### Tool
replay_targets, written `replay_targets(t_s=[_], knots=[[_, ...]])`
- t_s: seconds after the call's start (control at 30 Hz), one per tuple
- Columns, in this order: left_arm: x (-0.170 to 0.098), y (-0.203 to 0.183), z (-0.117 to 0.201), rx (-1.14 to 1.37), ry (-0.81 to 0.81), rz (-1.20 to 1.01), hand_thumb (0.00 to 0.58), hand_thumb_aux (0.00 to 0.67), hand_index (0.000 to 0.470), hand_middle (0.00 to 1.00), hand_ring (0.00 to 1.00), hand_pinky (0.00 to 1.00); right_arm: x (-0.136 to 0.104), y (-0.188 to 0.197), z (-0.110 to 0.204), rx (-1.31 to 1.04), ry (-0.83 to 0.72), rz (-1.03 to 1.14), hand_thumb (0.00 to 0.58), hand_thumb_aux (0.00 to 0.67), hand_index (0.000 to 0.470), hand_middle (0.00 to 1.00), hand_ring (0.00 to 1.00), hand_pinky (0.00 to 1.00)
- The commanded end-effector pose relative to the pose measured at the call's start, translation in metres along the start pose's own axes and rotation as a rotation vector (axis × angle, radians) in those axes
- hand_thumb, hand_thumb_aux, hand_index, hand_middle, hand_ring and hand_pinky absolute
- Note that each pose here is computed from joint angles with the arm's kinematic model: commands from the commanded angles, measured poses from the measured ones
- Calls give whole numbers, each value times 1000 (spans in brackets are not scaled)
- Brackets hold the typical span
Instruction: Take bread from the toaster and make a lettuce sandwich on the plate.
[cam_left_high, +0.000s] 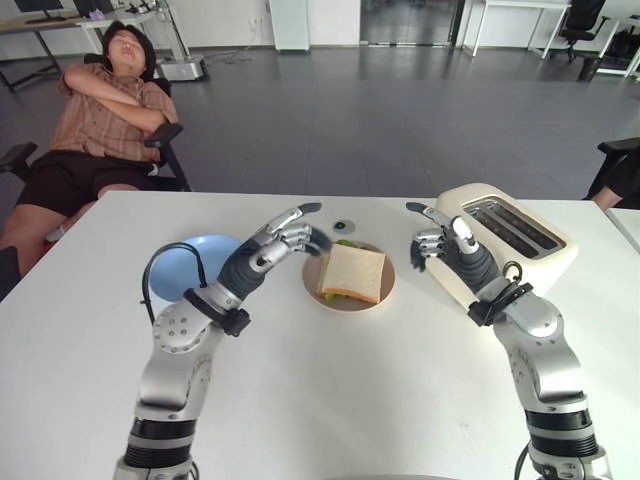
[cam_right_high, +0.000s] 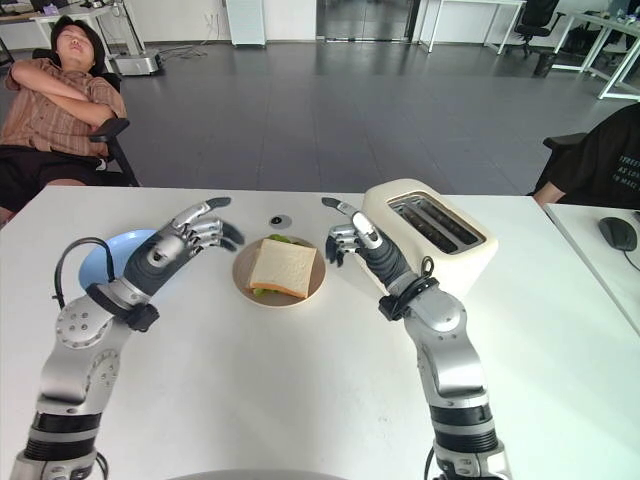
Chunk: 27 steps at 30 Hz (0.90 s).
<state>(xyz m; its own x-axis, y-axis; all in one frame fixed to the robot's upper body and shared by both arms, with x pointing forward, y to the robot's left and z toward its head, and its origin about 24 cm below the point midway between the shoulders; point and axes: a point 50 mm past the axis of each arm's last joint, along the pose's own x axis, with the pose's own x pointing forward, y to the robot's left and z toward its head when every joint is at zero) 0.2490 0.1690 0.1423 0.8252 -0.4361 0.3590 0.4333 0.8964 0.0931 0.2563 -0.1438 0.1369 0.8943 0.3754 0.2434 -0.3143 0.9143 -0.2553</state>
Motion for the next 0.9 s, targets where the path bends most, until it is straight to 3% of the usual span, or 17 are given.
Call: replay_targets(t_s=[0.03, 0.2, 0.33, 0.9], knots=[[-8, -9, -8, 24, 9, 119, 0, 0, 0, 0, 0, 0, -11, 8, 0, -177, -73, -236, 0, 0, 0, 0, 0, 0], [-17, -13, -9, 164, -58, 283, 0, 0, 0, 0, 0, 0, -24, 39, -1, -106, -142, -225, 0, 0, 0, 0, 0, 0], [-11, -38, -8, 143, -103, 179, 0, 0, 0, 0, 0, 0, -27, 48, 2, -105, -177, -208, 0, 0, 0, 0, 0, 0], [-15, -53, -20, 75, -91, 132, 0, 0, 0, 0, 0, 0, -32, 53, -1, -110, -177, -197, 0, 0, 0, 0, 0, 0]])
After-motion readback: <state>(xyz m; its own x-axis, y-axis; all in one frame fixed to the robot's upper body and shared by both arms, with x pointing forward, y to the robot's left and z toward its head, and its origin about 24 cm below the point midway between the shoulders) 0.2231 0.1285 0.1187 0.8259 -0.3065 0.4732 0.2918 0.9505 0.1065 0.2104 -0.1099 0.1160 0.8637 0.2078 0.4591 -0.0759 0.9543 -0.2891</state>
